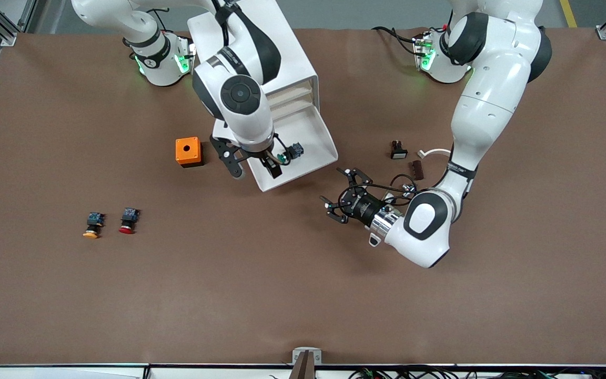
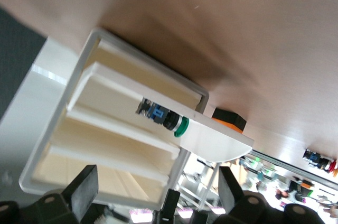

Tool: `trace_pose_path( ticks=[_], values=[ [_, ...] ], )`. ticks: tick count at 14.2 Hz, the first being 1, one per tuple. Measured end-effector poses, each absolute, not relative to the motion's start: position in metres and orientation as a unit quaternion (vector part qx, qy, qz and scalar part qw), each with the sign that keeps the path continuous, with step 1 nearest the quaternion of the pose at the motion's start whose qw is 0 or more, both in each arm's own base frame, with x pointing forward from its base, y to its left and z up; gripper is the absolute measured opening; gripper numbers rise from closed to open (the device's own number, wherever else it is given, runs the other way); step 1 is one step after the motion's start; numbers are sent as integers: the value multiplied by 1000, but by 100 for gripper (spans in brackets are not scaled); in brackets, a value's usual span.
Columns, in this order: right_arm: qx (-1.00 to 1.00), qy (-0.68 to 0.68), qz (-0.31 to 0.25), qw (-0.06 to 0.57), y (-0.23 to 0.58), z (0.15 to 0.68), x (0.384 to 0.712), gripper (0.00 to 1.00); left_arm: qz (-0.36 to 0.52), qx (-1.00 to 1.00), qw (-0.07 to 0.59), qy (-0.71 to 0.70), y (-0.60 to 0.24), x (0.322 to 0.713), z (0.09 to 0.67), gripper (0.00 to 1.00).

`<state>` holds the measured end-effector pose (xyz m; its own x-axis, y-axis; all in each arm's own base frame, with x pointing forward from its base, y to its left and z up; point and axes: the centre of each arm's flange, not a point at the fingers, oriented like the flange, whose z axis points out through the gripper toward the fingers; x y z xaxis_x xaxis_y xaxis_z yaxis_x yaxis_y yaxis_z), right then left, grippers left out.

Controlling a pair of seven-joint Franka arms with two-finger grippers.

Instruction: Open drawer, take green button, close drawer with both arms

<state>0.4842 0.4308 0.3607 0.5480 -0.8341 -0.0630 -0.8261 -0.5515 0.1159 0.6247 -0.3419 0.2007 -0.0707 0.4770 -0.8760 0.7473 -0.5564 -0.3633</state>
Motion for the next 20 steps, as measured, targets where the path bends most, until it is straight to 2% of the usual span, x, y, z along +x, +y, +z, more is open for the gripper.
trace_pose_path(
  ticks=[3, 7, 9, 14, 19, 20],
  values=[
    [884, -461, -61, 47, 450, 340, 470, 100, -481, 757, 120, 426, -352, 629, 223, 100],
    [898, -435, -52, 36, 486, 319, 445, 100, -343, 844, 167, 377, -361, 649, 244, 100],
    [904, -424, -50, 35, 500, 313, 432, 100, -272, 880, 168, 351, -366, 656, 251, 100],
    [907, -416, -52, 48, 507, 296, 422, 100, -143, 937, 127, 291, -382, 660, 267, 100],
    [905, -416, -51, 69, 510, 269, 417, 100, -79, 966, 85, 229, -421, 638, 280, 100],
    [904, -418, -50, 71, 510, 266, 416, 96, -67, 970, 74, 223, -426, 634, 277, 100]
  ],
)
